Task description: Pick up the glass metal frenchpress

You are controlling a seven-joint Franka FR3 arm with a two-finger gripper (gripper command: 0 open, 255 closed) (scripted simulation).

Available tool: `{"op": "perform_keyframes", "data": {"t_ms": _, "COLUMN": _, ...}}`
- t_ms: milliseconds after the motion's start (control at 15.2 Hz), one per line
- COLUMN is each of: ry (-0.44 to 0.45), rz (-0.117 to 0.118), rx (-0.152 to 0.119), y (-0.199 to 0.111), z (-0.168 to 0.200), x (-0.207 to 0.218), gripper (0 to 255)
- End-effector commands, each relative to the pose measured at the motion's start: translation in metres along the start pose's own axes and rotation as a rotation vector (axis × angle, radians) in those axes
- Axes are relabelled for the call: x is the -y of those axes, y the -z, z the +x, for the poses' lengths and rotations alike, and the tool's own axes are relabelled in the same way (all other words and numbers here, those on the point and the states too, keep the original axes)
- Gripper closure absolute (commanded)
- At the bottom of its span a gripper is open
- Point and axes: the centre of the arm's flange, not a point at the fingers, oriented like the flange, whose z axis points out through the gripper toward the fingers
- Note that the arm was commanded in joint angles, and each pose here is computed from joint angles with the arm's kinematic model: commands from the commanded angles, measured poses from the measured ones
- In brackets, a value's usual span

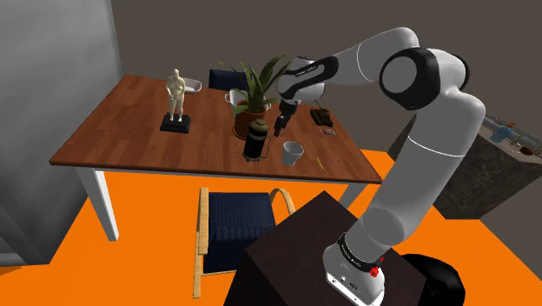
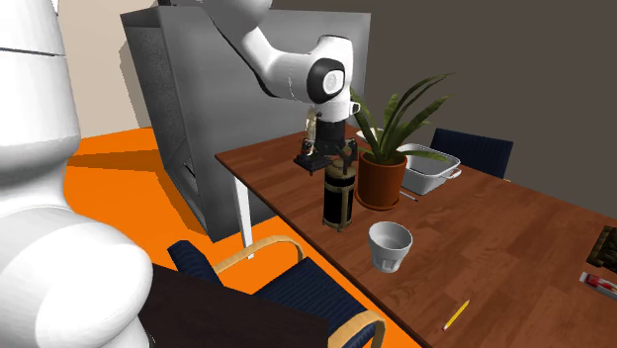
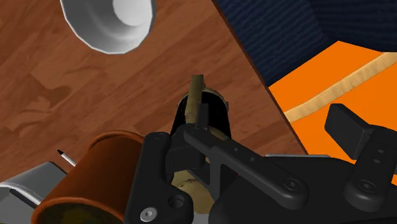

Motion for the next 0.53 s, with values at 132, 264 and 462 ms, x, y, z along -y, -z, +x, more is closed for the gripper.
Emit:
{"op": "perform_keyframes", "data": {"t_ms": 132, "ry": 0.042, "rz": -0.014, "rx": 0.000, "y": -0.033, "z": 0.028, "x": -0.032, "gripper": 0}}
{"op": "perform_keyframes", "data": {"t_ms": 264, "ry": 0.062, "rz": -0.021, "rx": 0.000, "y": -0.048, "z": 0.042, "x": -0.047, "gripper": 0}}
{"op": "perform_keyframes", "data": {"t_ms": 462, "ry": 0.077, "rz": -0.027, "rx": 0.000, "y": -0.065, "z": 0.052, "x": -0.058, "gripper": 0}}
